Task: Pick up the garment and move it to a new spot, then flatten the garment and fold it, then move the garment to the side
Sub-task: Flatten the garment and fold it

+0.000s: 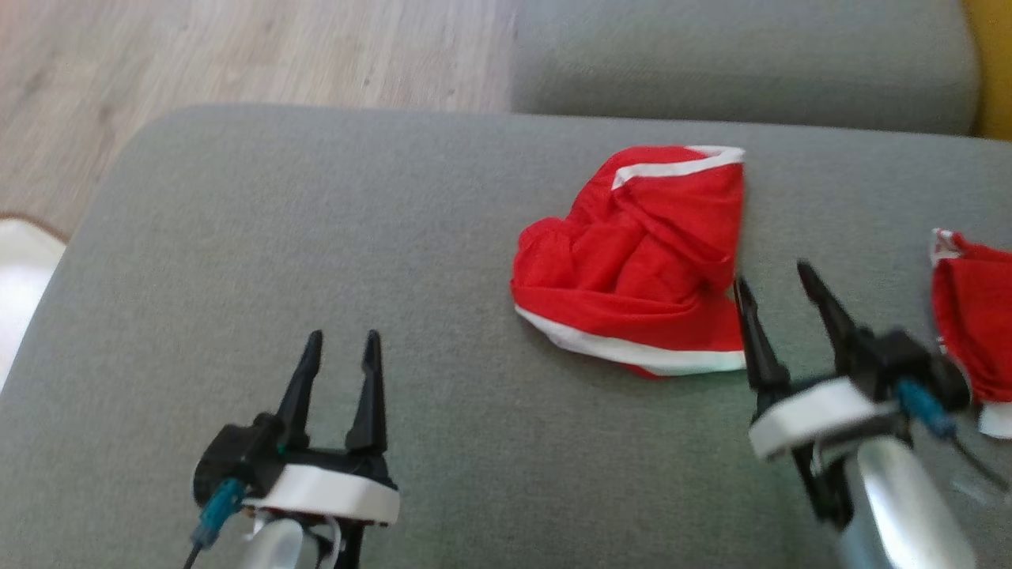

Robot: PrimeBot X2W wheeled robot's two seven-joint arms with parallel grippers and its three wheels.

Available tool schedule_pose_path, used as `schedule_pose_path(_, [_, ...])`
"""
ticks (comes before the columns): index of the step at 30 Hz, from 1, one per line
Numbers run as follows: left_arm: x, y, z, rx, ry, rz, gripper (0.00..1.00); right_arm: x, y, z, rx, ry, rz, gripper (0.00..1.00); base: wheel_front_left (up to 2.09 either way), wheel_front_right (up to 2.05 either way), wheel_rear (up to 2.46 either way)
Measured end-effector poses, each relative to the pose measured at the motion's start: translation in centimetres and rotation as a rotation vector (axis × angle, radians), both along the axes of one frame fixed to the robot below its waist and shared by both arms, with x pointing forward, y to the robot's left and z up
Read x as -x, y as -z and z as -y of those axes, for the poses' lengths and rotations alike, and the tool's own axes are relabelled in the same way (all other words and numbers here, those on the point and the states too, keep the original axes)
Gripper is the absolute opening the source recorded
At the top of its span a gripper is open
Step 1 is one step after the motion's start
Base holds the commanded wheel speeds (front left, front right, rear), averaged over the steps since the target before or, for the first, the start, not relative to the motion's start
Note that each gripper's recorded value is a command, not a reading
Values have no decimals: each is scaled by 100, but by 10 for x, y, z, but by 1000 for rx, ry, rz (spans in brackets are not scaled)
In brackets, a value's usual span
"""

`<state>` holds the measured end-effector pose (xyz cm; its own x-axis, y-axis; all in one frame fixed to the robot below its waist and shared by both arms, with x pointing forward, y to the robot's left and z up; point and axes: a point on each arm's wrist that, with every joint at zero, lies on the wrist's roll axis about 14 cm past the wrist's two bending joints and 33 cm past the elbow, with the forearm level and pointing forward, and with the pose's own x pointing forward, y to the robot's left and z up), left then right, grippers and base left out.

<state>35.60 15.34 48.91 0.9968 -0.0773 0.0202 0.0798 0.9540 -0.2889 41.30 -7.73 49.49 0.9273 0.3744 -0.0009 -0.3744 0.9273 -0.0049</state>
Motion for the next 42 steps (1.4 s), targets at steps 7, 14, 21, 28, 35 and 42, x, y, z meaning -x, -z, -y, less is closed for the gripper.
schedule_pose_path(7, [-12,2,-5,9,-14,-15,100,-60,18,-19,197,-71,-84,100,0,0,0])
schedule_pose_path(14, [-3,24,-17,7,-56,-93,100,-77,70,-39,327,-165,-207,100,0,0,0])
schedule_pose_path(21, [0,28,-30,6,-103,-111,100,-88,86,-54,338,-205,-233,89,0,0,0])
schedule_pose_path(28, [-3,27,-27,4,-96,-107,100,-95,81,-44,266,-143,-240,0,0,0,0])
schedule_pose_path(35, [-9,26,-16,9,-61,-100,100,-103,66,-25,103,-30,-247,0,0,0,0])
schedule_pose_path(42, [-12,33,-12,10,-47,-119,100,-136,59,47,-174,257,-318,0,0,0,0])
